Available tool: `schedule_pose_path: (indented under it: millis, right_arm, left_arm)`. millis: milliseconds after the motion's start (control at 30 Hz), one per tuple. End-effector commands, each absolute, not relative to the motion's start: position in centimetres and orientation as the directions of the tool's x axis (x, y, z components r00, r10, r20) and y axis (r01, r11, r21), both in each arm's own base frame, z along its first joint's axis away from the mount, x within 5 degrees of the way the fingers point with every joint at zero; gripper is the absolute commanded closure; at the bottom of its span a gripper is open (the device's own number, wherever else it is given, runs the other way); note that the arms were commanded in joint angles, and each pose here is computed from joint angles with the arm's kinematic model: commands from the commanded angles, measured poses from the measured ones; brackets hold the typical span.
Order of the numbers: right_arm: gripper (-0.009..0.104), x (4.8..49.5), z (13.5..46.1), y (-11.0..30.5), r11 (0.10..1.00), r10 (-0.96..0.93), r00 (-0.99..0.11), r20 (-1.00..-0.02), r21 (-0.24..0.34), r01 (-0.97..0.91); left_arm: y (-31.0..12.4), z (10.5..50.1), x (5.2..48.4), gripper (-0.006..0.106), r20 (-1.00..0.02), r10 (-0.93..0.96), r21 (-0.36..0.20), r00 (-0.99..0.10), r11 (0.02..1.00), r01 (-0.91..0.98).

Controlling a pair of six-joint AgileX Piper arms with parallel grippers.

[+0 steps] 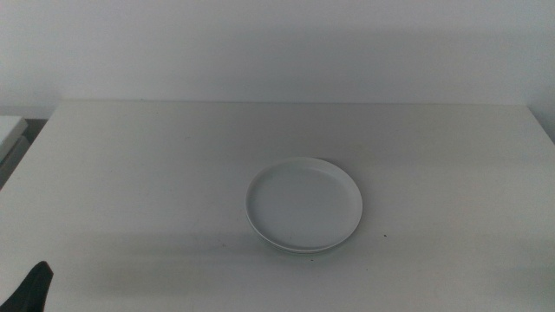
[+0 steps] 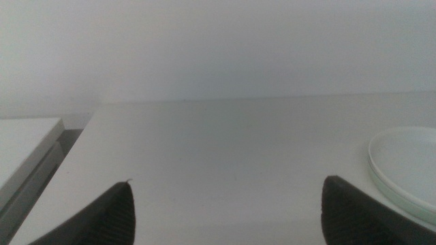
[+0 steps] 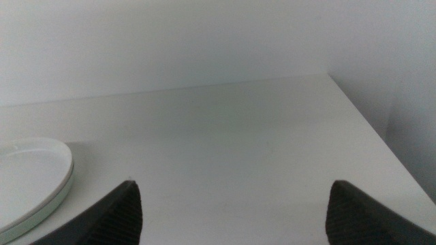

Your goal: Stack the three bowls on top of each other.

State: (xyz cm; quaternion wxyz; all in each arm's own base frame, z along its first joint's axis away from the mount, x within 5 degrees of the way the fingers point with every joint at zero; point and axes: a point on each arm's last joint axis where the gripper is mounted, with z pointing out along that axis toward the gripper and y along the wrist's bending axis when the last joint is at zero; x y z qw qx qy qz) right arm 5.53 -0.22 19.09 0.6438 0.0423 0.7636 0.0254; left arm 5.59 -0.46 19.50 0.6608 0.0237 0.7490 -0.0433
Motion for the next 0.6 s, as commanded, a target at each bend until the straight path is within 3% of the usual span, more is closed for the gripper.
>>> schedule_pose_path:
  millis: [0, 567]
  right_arm:
    - [0.011, 5.54, 19.18, -0.25, 0.996, 0.088, -0.146, -0.985, 0.084, 0.035]
    - [0.011, 5.55, 19.18, -0.24, 0.996, 0.092, -0.145, -0.985, 0.088, 0.034]
  left_arm:
    - [-0.53, 19.68, 5.58, 0.007, -0.993, -0.057, -0.067, -0.1, 0.993, 0.098]
    - [-0.59, 20.19, 5.61, 0.007, -0.996, -0.074, -0.079, -0.045, 0.991, 0.108]
